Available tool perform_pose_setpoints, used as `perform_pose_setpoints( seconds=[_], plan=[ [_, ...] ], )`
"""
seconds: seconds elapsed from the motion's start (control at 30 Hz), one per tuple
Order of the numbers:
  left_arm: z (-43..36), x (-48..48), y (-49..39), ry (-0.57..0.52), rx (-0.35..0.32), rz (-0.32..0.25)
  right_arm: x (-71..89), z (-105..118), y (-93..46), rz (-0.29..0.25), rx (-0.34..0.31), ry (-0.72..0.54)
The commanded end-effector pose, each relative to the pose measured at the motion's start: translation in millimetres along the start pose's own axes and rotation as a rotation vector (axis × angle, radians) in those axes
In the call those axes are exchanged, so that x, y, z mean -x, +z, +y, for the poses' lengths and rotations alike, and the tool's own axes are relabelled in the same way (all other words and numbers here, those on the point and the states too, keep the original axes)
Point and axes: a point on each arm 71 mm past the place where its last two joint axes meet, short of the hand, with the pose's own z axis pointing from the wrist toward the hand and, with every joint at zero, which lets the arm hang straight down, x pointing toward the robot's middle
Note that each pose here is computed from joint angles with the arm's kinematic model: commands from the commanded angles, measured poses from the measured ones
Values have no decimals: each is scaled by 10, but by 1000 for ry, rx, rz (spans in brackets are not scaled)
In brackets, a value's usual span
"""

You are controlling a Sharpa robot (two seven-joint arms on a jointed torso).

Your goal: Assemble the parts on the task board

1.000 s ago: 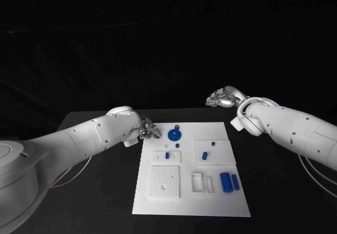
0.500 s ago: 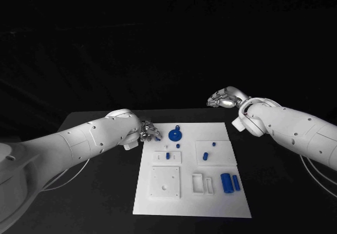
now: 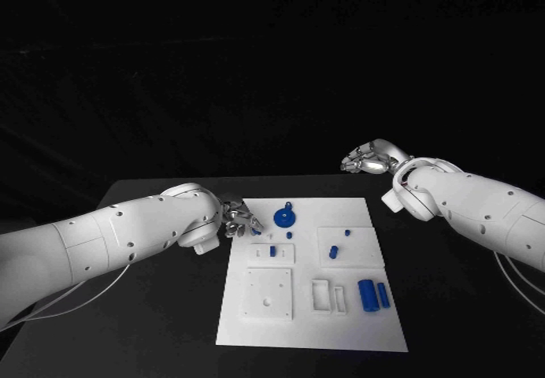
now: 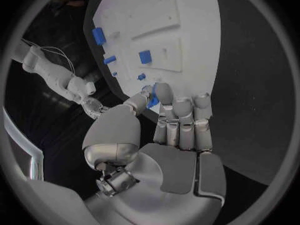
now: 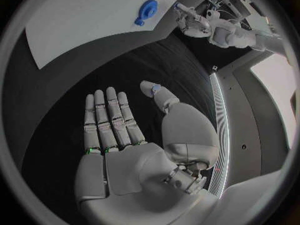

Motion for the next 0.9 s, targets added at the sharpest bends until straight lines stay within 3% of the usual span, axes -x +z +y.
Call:
perform_pose_setpoints(
  seconds=[0.03, 0.47, 0.67, 0.9],
  plan=[
    [-17, -23, -42, -19, 9, -22, 4, -3, -5, 5, 1, 1],
    [-75, -148, -156, 91, -30, -73, 13, -10, -13, 3, 0, 1],
    [-59, -258, -213, 184, -34, -74, 5, 0, -13, 5, 3, 1],
    [-13, -334, -223, 200, -23, -61, 6, 0, -15, 4, 4, 1]
  ],
)
